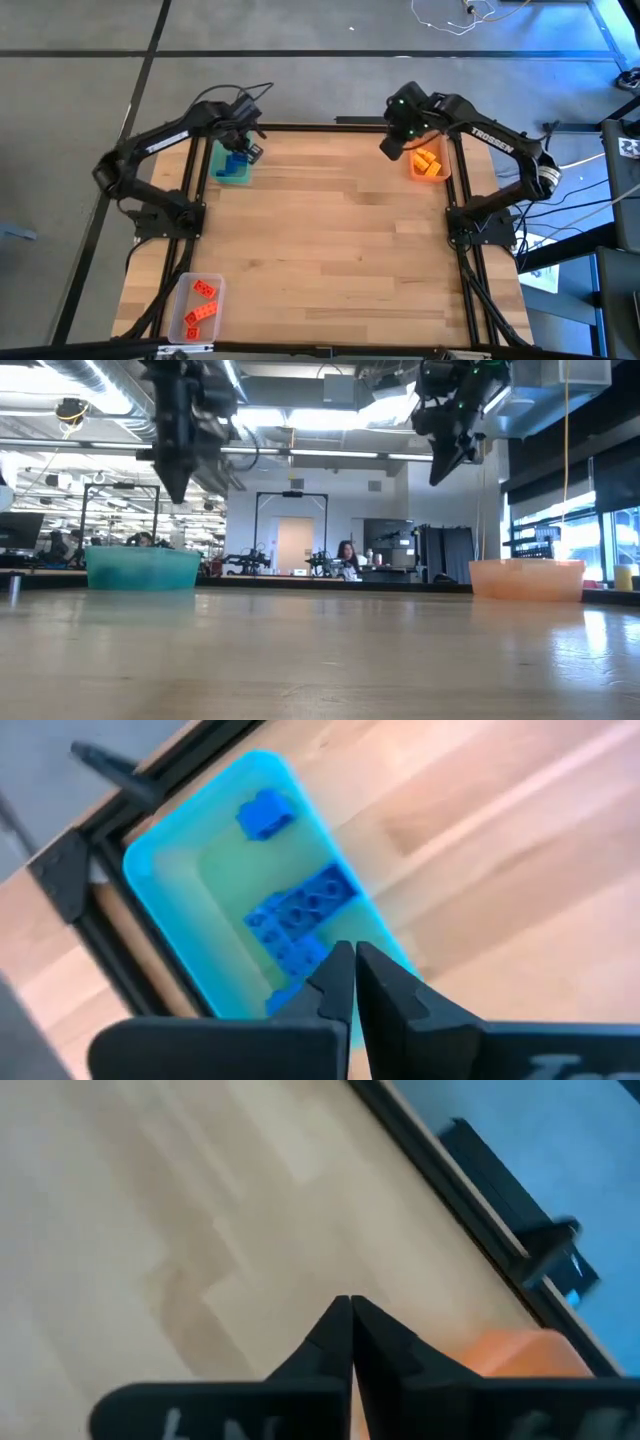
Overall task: Sort & place blocks by color
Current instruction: Return to Home Position
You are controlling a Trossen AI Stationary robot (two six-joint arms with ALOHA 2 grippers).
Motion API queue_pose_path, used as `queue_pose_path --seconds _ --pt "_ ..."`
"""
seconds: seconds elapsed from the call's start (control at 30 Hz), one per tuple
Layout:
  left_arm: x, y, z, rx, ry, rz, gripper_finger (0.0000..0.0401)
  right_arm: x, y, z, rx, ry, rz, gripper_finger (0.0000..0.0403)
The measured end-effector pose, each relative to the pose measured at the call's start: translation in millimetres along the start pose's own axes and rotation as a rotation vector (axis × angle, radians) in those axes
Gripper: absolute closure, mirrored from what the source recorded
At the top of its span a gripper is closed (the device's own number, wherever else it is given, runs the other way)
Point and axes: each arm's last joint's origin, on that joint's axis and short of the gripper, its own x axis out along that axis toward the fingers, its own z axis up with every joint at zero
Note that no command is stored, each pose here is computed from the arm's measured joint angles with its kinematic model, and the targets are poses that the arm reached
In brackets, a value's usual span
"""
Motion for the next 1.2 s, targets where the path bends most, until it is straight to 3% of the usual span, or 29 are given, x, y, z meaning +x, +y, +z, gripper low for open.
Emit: queue_pose_path --seconds 0.2,0.47,0.7,0.97,1.2 --pt "-43.5 -6.6 -22.1 0.028 -0.147 -0.101 0.0399 -29.0 14.6 -7.9 -0.115 -0.09 0.128 0.0397" --pt "-92.6 -14.9 -54.0 0.101 -0.359 -0.269 0.0401 -102.7 34.1 -45.7 -0.274 -0.3 0.235 0.0401" --pt "-126.1 -20.4 -78.4 0.171 -0.563 -0.356 0.0401 -159.1 34.3 -94.6 -0.236 -0.505 0.303 0.0401" --pt "-148.1 -14.4 -105.8 0.244 -0.662 -0.443 0.0401 -156.1 25.3 -156.0 -0.111 -0.687 0.357 0.0401" --pt "-159.9 -2.8 -123.6 0.272 -0.731 -0.499 0.0401 -136.0 19.7 -192.4 -0.124 -0.805 0.416 0.0401"
